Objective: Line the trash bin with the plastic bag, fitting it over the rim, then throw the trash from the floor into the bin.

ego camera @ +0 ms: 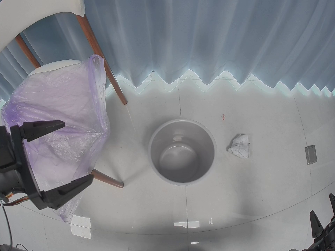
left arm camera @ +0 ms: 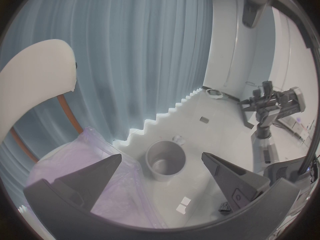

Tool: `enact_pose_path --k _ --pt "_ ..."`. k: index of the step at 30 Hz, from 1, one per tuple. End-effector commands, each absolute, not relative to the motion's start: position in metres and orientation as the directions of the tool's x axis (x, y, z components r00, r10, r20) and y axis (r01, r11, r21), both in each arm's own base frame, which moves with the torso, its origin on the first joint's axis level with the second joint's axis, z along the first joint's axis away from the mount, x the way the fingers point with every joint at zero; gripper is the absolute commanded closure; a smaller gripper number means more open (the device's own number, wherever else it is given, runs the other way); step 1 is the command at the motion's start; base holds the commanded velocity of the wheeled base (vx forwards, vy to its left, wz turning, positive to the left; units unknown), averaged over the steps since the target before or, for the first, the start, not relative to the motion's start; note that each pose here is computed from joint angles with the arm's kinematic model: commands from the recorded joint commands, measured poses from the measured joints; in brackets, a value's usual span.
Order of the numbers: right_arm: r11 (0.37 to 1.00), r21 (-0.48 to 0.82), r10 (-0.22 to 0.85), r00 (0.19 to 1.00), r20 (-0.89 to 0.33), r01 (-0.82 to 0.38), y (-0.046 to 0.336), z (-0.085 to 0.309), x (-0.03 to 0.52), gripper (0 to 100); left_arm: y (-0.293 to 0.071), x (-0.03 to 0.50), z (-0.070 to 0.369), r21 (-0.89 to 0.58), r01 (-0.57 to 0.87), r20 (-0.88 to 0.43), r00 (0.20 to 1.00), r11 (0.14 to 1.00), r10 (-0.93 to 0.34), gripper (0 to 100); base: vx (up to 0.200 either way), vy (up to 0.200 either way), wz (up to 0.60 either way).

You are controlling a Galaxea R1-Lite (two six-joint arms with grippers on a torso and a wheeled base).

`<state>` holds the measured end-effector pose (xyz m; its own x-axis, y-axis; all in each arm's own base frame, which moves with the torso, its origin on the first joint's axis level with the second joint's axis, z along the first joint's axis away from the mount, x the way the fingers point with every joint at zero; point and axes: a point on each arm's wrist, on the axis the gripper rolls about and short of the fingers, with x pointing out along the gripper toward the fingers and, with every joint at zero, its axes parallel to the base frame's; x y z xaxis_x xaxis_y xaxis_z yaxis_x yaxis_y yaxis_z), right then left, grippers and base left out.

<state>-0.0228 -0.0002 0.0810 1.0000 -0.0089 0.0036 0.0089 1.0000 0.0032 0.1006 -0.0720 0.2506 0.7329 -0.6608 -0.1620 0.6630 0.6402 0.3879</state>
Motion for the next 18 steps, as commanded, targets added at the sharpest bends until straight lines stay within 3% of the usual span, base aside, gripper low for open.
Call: enact_pose_path --k 1,7,18 --pt "1.0 0.006 -0.009 1.0 0.003 0.009 0.0 0.076 -0.023 0 -0.12 0.102 0.241 0.479 0.622 -0.233 0.771 0.62 -0.593 0 0.0 0.0 0.0" --pt "1.0 0.005 -0.011 1.0 0.003 0.011 0.0 0.076 -0.023 0 -0.14 0.112 0.232 0.561 0.435 -0.223 0.899 0.704 -0.377 0 0.0 0.0 0.0" --pt "1.0 0.015 -0.014 1.0 0.003 0.014 0.0 0.076 -0.023 0 -0.185 0.135 0.199 0.633 0.374 -0.281 0.927 0.677 -0.249 0 0.0 0.0 0.0"
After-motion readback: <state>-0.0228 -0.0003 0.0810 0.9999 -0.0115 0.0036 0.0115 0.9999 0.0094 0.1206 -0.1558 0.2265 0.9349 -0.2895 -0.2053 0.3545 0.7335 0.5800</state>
